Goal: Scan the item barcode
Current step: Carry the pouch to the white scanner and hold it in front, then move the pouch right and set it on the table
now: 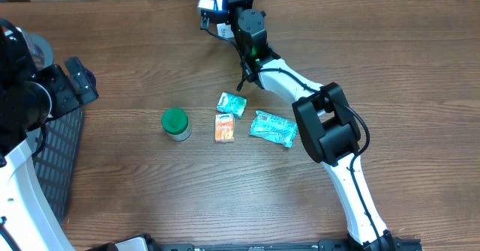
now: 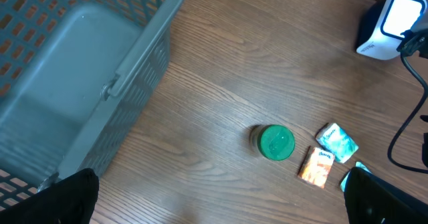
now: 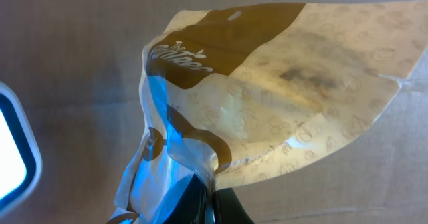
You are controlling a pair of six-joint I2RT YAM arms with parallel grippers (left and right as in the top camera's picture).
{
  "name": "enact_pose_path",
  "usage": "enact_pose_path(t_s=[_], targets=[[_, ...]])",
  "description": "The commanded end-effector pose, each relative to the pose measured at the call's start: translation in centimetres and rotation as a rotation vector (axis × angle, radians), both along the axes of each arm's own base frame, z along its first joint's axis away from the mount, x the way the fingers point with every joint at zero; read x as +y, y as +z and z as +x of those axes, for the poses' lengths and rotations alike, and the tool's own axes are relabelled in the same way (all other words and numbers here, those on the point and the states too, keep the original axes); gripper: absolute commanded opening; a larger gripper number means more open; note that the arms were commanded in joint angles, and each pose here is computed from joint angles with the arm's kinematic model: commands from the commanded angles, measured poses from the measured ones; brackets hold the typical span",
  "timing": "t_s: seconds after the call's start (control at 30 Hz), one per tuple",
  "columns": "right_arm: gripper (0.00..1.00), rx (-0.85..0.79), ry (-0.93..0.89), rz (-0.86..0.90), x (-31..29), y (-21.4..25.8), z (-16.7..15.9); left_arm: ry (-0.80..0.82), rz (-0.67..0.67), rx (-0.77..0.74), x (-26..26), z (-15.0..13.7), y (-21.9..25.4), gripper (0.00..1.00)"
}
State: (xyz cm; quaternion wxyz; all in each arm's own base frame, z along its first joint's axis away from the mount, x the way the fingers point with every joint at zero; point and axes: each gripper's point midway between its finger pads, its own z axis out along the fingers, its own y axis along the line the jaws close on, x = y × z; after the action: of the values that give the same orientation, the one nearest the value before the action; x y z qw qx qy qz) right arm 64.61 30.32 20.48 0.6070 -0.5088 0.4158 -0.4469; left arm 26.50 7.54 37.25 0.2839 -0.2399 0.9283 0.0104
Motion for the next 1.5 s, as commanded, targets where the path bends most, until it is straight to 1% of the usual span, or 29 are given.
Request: enact_pose_path(t_s=[0.0, 0.23, 0.4, 0.53, 0.57, 0.7, 0.8, 0.9, 1.0, 1.1, 1.13, 1.2, 1.3, 1.4, 1.47], targets=[[0.04, -0.053, 0.032, -0.017, 1.1, 2.4, -0.4, -0.018, 0.003, -0.007, -0.1, -0.1, 0.2, 1.0], [0.04, -0.05, 0.04, -0.002, 1.5, 2.4, -0.6, -0.018, 0.003, -0.007, -0.1, -0.1, 0.2, 1.0], [0.04, -0.066, 0.026, 0.038, 1.5, 5.1, -1.3, -0.018, 0.003, -0.007, -0.1, -0.1, 0.2, 1.0], [0.04, -0.011, 0.021, 0.211, 0.4, 9.1, -2.0, -0.018, 0.003, -0.006, -0.1, -0.1, 0.2, 1.0], [0.04, 0.031, 0.012, 0.312, -0.4, 11.0, -2.5, -0.018, 0.003, -0.007, -0.1, -0.1, 0.2, 1.0], [0.04, 0.13, 0.002, 0.513, -2.4, 15.9, -4.6, -0.018, 0.003, -0.007, -0.1, -0.1, 0.2, 1.0], [0.04, 0.271, 0.008, 0.698, -3.8, 18.7, -7.3, -0.018, 0.003, -0.006, -0.1, -0.1, 0.2, 1.0], [0.04, 0.502, 0.04, 0.931, -4.7, 20.0, -11.3, -0.018, 0.003, -0.006, -0.1, -0.1, 0.2, 1.0], [0.04, 0.799, 0.015, 1.155, -6.7, 19.5, -16.1, -0.018, 0.003, -0.006, -0.1, -0.1, 0.2, 1.0], [0.04, 1.059, -0.087, 1.305, -9.5, 17.7, -20.4, -0.018, 0.003, -0.006, -0.1, -0.1, 0.2, 1.0], [0.04, 1.166, -0.158, 1.334, -11.2, 16.3, -22.2, -0.018, 0.003, -0.007, -0.1, -0.1, 0.2, 1.0], [0.04, 1.26, -0.26, 1.348, -13.3, 14.4, -23.7, -0.018, 0.003, -0.006, -0.1, -0.1, 0.2, 1.0], [0.04, 1.347, -0.554, 1.454, -18.9, 10.2, -25.3, -0.018, 0.003, -0.007, -0.1, -0.1, 0.2, 1.0], [0.04, 1.36, -0.8, 1.59, -24.3, 5.9, -25.9, -0.018, 0.003, -0.006, -0.1, -0.1, 0.2, 1.0], [0.04, 1.347, -0.89, 1.669, -26.9, 3.7, -26.0, -0.018, 0.003, -0.006, -0.1, -0.1, 0.2, 1.0]])
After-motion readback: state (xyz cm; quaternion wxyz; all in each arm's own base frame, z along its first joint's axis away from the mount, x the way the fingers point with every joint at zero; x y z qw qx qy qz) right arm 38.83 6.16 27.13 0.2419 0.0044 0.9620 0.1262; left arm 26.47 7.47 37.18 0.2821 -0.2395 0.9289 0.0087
